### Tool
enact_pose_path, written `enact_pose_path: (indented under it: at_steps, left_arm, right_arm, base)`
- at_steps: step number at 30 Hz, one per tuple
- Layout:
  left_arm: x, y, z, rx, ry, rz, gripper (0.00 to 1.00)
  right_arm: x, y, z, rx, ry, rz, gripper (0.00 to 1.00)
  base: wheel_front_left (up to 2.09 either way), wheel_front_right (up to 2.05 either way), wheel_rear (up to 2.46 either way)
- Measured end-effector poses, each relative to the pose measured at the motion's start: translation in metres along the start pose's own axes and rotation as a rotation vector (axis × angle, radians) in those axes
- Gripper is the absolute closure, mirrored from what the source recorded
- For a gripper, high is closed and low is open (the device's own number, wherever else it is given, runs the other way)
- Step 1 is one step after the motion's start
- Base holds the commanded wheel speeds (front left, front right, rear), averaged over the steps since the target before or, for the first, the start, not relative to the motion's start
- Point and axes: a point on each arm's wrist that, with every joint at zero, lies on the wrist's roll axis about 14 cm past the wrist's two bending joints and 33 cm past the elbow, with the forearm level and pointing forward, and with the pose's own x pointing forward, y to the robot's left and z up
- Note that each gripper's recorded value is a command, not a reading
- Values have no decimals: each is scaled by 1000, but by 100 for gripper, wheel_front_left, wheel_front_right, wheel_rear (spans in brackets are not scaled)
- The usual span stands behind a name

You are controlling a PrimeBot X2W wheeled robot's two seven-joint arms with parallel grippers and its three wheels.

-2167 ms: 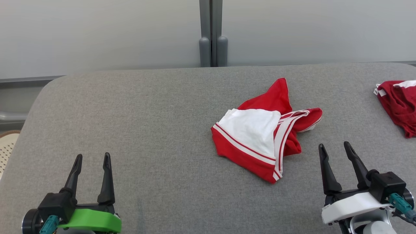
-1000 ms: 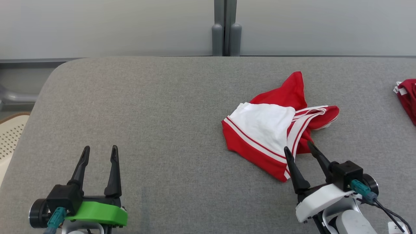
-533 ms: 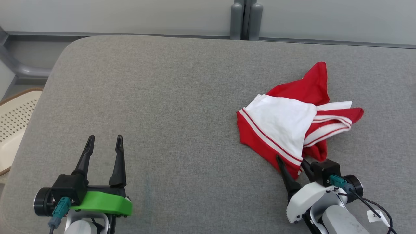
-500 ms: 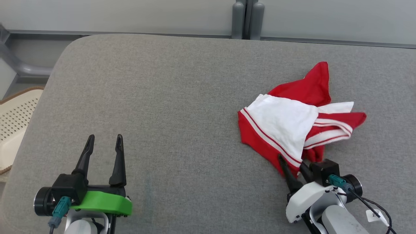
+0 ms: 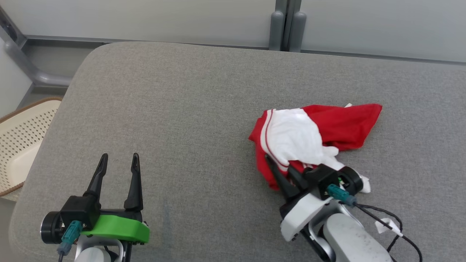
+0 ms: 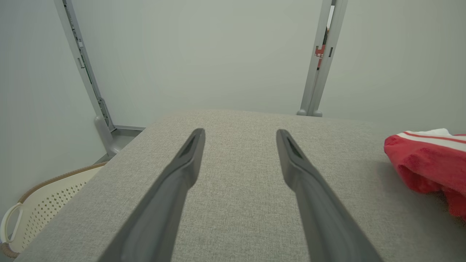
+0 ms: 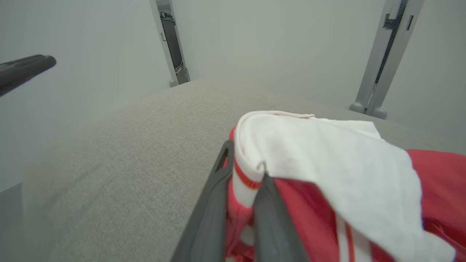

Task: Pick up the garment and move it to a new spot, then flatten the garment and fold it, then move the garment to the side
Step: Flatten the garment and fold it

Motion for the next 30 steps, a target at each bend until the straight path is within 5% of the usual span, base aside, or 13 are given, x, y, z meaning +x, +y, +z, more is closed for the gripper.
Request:
enact_pose_path:
  at_steps: [5,6,7,8,12,24,30]
  left_arm:
    - [-1,-1,-1,-4,3,-3,0]
    - [-2,-2,-1,-5,3,-4,0]
    - [-2,-3,-1,-6,4,-5,0]
    - [-2,-3,-2,-7,5,-6,0]
    - [-1,-5,-2,-13,5,-6,0]
    - [6,-21,-3,-20,1,-55,0]
    - [8,-24,-6,-18,9,-61,0]
  right_arm:
    - [3,58,-8,17,25,168,100]
    - [1,65,-14,26,46,188,84]
    - [-2,70,-20,29,65,201,24]
    - [-3,72,-24,34,76,205,0]
    - [-8,65,-26,57,82,176,0]
    - [-54,-58,1,-51,12,-148,0]
    - [-67,-83,-16,-46,72,-224,0]
  base:
    - [0,0,0]
    - [0,0,0]
    - [0,0,0]
    - [0,0,0]
    - [0,0,0]
    - [0,0,0]
    - [0,0,0]
